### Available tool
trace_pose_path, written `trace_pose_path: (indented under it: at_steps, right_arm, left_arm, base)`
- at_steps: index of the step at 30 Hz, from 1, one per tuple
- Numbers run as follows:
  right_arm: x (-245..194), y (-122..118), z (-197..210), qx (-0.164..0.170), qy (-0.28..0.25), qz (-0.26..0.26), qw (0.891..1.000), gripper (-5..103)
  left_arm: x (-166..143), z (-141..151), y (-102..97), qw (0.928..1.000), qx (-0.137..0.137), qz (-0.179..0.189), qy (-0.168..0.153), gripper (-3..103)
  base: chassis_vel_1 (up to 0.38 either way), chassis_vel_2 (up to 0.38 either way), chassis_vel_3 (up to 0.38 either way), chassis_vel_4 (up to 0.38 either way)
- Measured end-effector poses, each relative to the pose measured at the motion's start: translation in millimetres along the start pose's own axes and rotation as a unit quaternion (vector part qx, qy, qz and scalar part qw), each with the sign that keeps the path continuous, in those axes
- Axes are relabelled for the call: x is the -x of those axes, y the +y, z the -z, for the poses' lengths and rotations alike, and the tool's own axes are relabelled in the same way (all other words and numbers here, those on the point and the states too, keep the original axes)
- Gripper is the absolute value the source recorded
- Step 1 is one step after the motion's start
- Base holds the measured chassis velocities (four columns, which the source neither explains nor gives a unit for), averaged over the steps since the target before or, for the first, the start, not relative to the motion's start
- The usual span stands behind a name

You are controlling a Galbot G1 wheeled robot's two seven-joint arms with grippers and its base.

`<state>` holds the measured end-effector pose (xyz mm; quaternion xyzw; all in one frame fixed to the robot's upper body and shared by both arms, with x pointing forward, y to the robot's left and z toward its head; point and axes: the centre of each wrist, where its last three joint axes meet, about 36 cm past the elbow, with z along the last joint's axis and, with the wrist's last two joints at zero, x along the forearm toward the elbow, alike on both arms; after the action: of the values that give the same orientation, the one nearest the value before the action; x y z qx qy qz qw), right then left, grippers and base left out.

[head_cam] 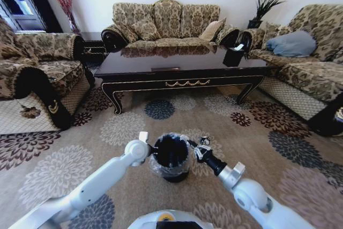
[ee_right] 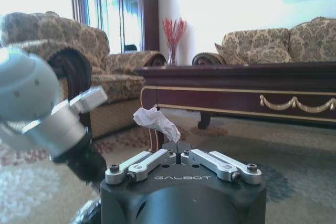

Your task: Move to the front of the table and pick up the trash from the floor, then place it into the trash bin.

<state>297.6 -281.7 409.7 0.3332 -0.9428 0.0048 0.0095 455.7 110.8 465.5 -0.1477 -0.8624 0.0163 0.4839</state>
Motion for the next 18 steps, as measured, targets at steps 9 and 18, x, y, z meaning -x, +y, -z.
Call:
trace_pose_path:
  at_steps: [9,18]
  right_arm:
    - [-11.7,-2.2,-29.1,-0.025,0.028,0.001,0.999,0]
    - [-17.4,10.4,-29.3,-0.018,0.032,0.002,0.999,-3]
  left_arm:
    - [-7.8,-1.2,-25.3,0.9991,0.032,-0.024,0.011,0]
    - [-11.1,-4.5,-17.8,0.9992,0.03,-0.02,0.014,0]
  base:
    - [0.0,0.0,0.0,0.0]
    - [0.0,0.0,0.0,0.0]
